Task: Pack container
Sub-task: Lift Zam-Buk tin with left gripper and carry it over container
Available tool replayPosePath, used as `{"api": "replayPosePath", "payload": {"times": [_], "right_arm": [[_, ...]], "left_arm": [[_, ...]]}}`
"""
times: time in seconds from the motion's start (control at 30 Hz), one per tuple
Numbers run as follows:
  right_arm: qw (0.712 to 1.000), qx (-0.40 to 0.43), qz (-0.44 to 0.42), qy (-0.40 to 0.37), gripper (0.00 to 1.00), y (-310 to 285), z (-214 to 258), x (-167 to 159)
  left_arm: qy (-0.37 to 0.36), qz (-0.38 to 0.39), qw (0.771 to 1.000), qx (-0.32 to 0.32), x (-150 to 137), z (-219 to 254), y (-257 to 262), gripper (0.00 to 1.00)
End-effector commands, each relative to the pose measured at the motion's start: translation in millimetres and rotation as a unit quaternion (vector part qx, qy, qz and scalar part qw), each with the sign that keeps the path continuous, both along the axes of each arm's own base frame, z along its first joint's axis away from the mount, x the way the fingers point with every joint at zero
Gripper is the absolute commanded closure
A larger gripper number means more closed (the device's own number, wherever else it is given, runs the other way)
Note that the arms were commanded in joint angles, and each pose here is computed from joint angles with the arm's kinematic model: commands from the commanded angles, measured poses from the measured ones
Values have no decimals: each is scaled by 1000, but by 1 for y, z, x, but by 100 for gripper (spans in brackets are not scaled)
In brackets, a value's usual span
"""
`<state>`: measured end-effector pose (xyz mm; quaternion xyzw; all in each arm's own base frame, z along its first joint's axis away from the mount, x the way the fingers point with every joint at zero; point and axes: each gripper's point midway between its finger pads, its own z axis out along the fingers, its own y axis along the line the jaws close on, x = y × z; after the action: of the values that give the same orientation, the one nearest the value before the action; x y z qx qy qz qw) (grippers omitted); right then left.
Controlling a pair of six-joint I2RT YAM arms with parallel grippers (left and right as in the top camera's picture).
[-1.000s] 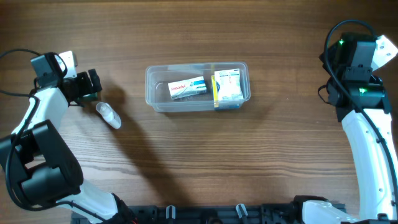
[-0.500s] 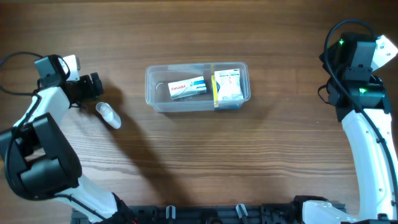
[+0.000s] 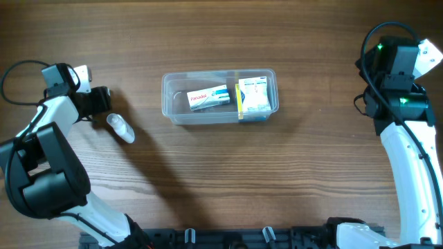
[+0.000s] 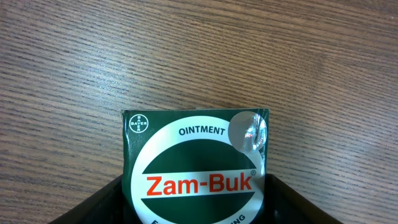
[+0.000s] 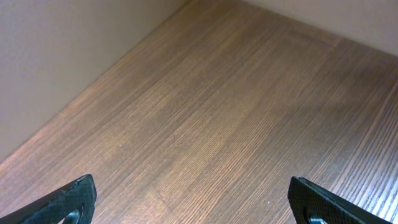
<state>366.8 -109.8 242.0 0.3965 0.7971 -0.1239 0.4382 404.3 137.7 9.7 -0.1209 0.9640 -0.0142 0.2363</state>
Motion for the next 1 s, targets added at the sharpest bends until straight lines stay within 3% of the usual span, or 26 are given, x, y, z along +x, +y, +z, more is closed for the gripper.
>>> {"api": "replayPosePath", "payload": {"times": [0.0,0.47,0.73,0.97], "right_arm": [[1000,1,-6,2,0,-1,-4,0],[1000,1,-6,2,0,-1,-4,0],[1000,1,-6,2,0,-1,-4,0],[1000,1,-6,2,0,-1,-4,0]], "left_arm": [[-2,-2,1000,5,5,1,2,35],[-35,9,999,11,12,29,4,40],[-134,17,990,35,17,120,3,42],[-224,-42,973,27,15,195,-42,41]]}}
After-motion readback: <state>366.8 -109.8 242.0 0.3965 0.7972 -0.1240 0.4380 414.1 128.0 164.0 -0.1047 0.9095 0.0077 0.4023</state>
